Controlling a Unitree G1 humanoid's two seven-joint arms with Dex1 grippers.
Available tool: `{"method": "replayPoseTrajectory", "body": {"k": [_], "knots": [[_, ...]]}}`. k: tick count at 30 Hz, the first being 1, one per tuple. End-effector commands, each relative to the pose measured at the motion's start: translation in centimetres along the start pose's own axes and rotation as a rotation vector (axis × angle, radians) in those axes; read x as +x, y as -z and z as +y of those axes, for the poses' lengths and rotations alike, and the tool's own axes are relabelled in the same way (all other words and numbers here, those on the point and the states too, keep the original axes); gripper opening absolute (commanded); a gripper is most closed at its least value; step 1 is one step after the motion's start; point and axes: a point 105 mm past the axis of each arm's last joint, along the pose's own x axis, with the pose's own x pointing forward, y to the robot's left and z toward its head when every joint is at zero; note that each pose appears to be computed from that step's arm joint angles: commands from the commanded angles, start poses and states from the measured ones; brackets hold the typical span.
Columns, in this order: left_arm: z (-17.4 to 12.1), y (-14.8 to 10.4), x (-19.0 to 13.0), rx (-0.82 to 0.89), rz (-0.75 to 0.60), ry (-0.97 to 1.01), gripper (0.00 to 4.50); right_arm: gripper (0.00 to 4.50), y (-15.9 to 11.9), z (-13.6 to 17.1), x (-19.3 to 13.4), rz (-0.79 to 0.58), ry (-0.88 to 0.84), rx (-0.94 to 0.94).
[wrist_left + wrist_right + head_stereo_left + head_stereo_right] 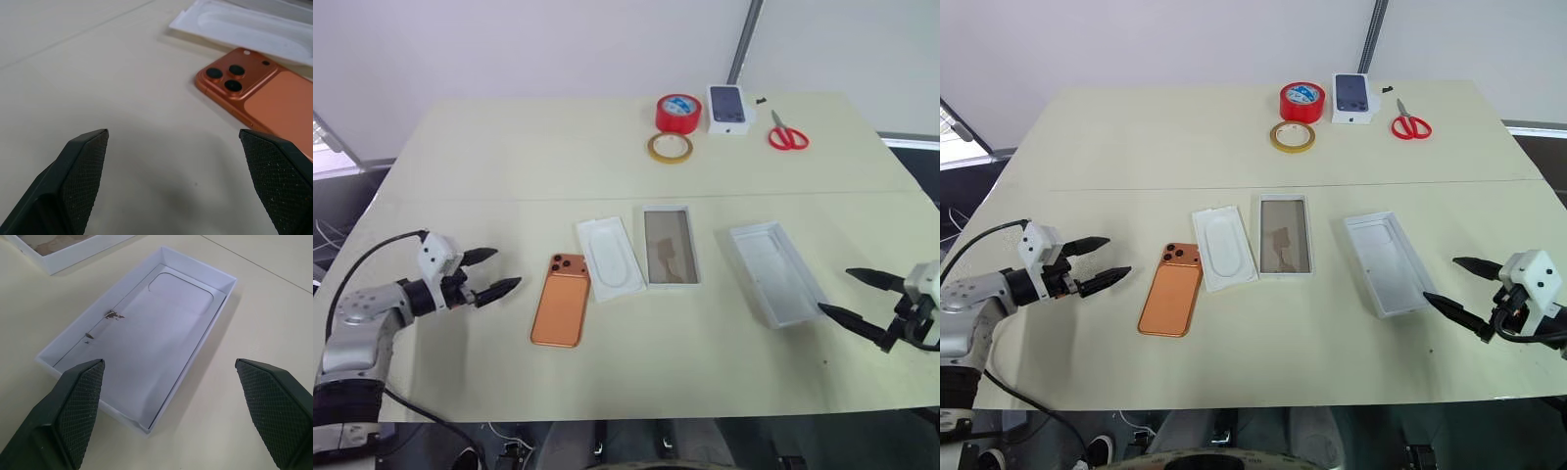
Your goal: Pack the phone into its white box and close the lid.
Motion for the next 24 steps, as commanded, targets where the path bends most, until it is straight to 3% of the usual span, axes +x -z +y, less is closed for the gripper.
{"method": "replayPoseTrajectory", "body": {"k": [1, 24], "knots": [[0.4, -1.0, -0.5, 0.049, -0.031, -0.012, 4.50, 4.50, -1.0, -0.9, -1.0, -0.003, 0.027, -0.054], [0.7, -0.9, -0.7, 0.054, -0.024, -0.045, 4.50, 4.50, -0.4, -1.1, -1.9, 0.024, 0.017, -0.035]]}}
